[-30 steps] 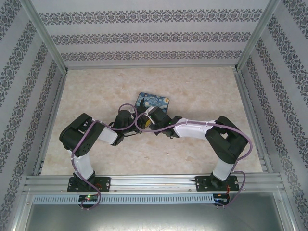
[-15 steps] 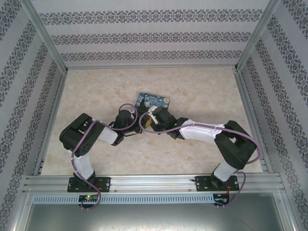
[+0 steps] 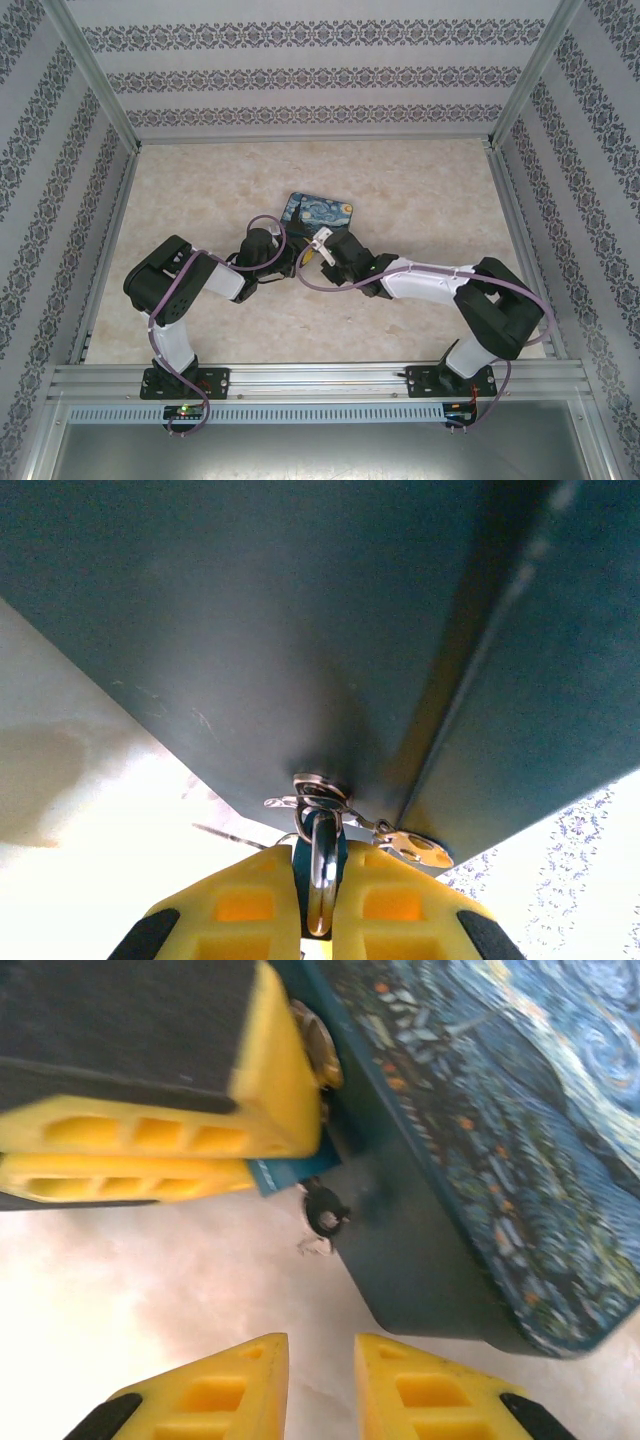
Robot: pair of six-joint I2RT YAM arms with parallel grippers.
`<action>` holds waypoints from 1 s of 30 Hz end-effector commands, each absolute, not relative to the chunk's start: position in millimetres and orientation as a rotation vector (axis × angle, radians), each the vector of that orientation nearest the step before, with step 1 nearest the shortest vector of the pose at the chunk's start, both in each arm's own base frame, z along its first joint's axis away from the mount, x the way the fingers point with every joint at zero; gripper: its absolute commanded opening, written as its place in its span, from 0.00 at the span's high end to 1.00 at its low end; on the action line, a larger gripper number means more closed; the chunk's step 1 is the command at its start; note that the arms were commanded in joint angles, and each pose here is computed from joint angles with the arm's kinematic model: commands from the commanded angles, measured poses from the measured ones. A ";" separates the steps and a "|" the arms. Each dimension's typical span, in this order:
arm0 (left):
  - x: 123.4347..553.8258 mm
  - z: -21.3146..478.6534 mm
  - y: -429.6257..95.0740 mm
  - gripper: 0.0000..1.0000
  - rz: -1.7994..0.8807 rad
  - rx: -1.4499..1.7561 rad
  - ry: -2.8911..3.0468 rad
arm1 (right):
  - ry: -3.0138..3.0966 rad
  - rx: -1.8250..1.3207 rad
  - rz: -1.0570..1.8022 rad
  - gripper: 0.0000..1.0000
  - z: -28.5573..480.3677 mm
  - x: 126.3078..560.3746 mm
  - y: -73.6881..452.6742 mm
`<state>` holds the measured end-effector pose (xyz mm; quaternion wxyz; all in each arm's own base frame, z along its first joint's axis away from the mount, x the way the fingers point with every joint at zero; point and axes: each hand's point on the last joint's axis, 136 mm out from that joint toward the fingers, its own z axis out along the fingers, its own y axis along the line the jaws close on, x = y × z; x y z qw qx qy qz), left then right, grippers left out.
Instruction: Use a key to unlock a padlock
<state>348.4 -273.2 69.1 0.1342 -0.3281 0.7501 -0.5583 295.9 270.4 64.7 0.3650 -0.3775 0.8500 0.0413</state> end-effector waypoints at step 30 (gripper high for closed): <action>351.5 93.7 -281.0 1.00 -1.683 -0.871 2.138 | 2.253 -0.864 0.549 1.00 81.6 311.5 308.9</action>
